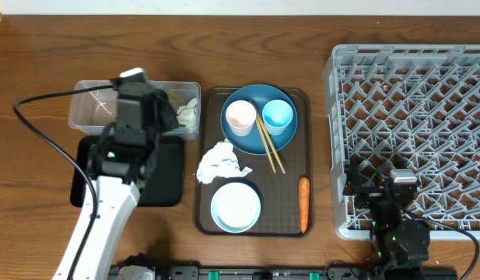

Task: Sort waste into correct bins and load items into the dishwasher rack
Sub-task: 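Carry the wrapper left and drop it into the clear bin, then move the left gripper to the remaining white tissue on the tray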

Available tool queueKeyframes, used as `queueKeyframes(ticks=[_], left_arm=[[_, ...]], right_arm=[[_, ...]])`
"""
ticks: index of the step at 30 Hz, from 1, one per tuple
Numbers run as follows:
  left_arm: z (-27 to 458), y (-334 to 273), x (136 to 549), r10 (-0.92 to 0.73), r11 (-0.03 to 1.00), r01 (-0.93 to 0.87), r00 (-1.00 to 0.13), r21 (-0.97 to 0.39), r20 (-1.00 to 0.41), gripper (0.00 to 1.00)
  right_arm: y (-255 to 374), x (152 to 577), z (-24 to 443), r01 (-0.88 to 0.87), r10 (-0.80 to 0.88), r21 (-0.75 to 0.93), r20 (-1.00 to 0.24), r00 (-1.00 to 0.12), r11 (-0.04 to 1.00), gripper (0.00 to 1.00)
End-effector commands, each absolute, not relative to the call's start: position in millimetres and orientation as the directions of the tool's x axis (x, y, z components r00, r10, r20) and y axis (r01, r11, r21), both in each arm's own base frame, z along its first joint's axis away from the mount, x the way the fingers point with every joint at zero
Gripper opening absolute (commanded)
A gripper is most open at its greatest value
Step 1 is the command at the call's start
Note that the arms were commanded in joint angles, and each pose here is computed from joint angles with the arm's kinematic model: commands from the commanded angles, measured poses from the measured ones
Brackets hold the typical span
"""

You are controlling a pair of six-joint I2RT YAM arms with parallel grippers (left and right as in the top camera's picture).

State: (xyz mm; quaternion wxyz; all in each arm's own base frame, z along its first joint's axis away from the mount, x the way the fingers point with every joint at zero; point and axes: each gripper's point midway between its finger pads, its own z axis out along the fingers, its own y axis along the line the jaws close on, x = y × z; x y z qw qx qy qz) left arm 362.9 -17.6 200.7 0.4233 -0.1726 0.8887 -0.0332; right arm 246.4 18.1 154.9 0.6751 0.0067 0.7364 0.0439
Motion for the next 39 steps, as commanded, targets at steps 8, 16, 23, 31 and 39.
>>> queueKeyframes(ticks=[8, 16, 23, 31, 39], left_arm=[[145, 36, 375, -0.421, 0.882, -0.45, -0.621, -0.139, -0.661, 0.12], [166, 35, 377, -0.427, 0.883, -0.432, -0.576, -0.183, -0.697, 0.7], [221, 4, 361, -0.432, 0.902, -0.27, -0.527, -0.338, -0.732, 0.83], [203, -55, 277, -0.393, 0.872, -0.144, -0.776, -0.468, -0.494, 0.83], [162, -69, 225, -0.328, 0.893, -0.207, -0.908, -0.4, -0.26, 0.83]], right_arm=[[19, 246, 153, -0.052, 0.062, 0.067, -0.994, -0.093, 0.996, 0.99], [19, 246, 153, -0.052, 0.062, 0.067, -0.994, -0.093, 0.996, 0.99], [19, 246, 153, -0.052, 0.062, 0.067, -0.994, -0.093, 0.996, 0.99], [19, 246, 153, -0.052, 0.062, 0.067, -0.994, -0.093, 0.996, 0.99], [19, 246, 153, -0.052, 0.062, 0.067, -0.994, -0.093, 0.996, 0.99]])
